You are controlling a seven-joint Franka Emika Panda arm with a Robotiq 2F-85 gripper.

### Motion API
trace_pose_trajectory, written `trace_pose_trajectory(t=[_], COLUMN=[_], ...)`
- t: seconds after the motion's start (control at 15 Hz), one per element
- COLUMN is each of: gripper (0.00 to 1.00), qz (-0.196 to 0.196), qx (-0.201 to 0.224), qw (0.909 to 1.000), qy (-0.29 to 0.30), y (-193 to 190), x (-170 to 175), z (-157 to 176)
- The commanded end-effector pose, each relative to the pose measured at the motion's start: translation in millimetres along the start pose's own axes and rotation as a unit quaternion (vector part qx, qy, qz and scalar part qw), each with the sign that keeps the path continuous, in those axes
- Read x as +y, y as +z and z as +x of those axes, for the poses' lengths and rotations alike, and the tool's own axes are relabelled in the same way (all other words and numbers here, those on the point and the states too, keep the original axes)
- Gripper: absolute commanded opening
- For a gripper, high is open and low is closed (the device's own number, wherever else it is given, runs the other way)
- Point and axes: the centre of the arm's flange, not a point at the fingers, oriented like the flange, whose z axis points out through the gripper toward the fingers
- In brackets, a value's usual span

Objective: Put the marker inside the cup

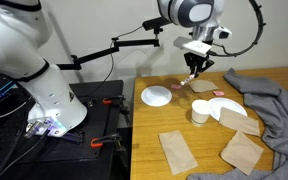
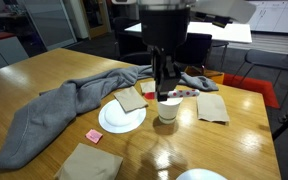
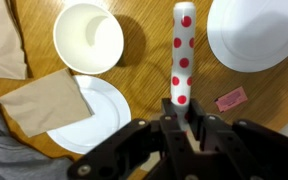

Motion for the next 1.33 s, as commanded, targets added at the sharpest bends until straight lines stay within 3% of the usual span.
trace_pose_trajectory(t=[0.0,0.33,0.67,0.73,1.07,1.13,1.27], gripper=[0.05,0.05,0.05,0.20,0.20,0.05,0.05], qz=[0.000,-0.005,-0.003,-0.012,-0.009,-0.009,0.000], qx=[0.000,0.004,-0.011,-0.004,-0.012,-0.012,-0.001], qw=[0.9979,0.9887,0.9763,0.9822,0.9796,0.9796,0.9880], qy=[0.065,0.150,0.216,0.187,0.201,0.200,0.154], y=[-45.7,-76.7,-71.0,-67.9,-61.0,-61.0,-57.5], x=[10.2,40.5,73.8,73.9,81.3,80.8,87.1], z=[-30.7,-63.8,-102.1,-82.5,-95.8,-95.4,-93.9])
